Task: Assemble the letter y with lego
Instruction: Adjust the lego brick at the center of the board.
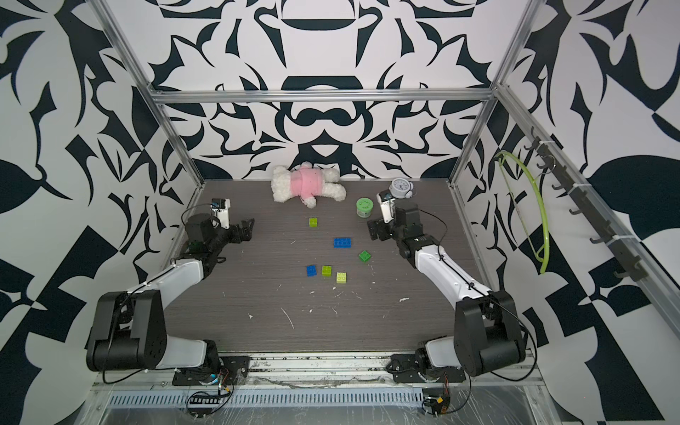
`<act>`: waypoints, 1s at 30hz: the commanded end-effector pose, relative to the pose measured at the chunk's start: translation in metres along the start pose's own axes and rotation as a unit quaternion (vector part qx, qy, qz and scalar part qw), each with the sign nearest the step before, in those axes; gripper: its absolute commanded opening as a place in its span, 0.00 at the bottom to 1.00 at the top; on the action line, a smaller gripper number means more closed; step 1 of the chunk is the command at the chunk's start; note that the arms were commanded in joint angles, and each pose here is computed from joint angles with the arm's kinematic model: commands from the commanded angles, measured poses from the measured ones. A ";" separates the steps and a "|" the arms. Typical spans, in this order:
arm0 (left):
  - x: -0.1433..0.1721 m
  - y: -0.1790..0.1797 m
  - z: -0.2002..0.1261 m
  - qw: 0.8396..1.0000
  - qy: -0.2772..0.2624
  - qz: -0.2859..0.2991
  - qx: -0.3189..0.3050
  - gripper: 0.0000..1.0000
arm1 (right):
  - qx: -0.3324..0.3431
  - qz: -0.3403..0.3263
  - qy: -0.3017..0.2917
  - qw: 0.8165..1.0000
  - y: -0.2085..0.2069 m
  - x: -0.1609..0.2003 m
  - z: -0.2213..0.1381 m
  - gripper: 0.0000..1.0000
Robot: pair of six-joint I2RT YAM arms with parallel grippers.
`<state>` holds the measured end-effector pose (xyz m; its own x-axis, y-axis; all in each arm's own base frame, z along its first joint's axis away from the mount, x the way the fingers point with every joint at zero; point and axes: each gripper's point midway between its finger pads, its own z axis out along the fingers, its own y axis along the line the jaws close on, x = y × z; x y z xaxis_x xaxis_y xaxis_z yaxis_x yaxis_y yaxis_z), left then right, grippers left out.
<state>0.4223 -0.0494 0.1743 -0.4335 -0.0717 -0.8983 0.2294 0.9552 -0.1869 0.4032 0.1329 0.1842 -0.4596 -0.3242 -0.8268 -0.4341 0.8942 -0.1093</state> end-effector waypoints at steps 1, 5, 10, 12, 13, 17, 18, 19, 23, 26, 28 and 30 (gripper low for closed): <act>0.033 -0.035 -0.013 0.984 0.123 -0.097 0.084 0.96 | -0.086 -0.108 0.118 0.983 0.055 0.044 -0.005 0.95; 0.044 -0.058 -0.026 0.957 0.173 -0.198 0.126 0.92 | -0.193 -0.212 0.112 0.951 0.107 0.050 -0.010 0.71; 0.074 -0.074 -0.034 0.916 0.196 -0.311 0.159 0.87 | -0.294 -0.309 0.103 0.898 0.155 0.071 -0.016 0.57; 0.086 -0.077 -0.035 0.903 0.207 -0.340 0.163 0.86 | -0.296 -0.340 0.116 0.885 0.162 0.077 -0.010 0.58; 0.091 -0.075 -0.034 0.899 0.213 -0.348 0.158 0.86 | -0.295 -0.345 0.122 0.883 0.164 0.078 -0.007 0.58; 0.107 -0.073 -0.032 0.893 0.223 -0.362 0.148 0.86 | -0.314 -0.354 0.134 0.871 0.180 0.081 0.002 0.57; 0.109 -0.072 -0.033 0.892 0.224 -0.364 0.146 0.86 | -0.316 -0.357 0.138 0.868 0.184 0.082 0.004 0.57; 0.111 -0.072 -0.033 0.892 0.226 -0.363 0.144 0.86 | -0.316 -0.357 0.142 0.868 0.187 0.084 0.007 0.57; 0.119 -0.069 -0.032 0.892 0.231 -0.366 0.133 0.86 | -0.312 -0.359 0.154 0.866 0.195 0.090 0.018 0.57; 0.121 -0.069 -0.032 0.891 0.234 -0.367 0.132 0.87 | -0.306 -0.355 0.151 0.870 0.198 0.088 0.025 0.57; 0.122 -0.069 -0.032 0.891 0.234 -0.367 0.131 0.87 | -0.304 -0.353 0.157 0.871 0.198 0.089 0.029 0.58; 0.122 -0.068 -0.032 0.892 0.234 -0.365 0.130 0.87 | -0.302 -0.362 0.164 0.866 0.195 0.090 0.028 0.58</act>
<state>0.3276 -0.1132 0.0940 -0.8482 -0.4657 -0.2524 -0.0933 0.6003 -0.7943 0.2879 0.2821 0.0542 -0.0630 -0.8975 -0.4365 -0.9881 0.1176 -0.0992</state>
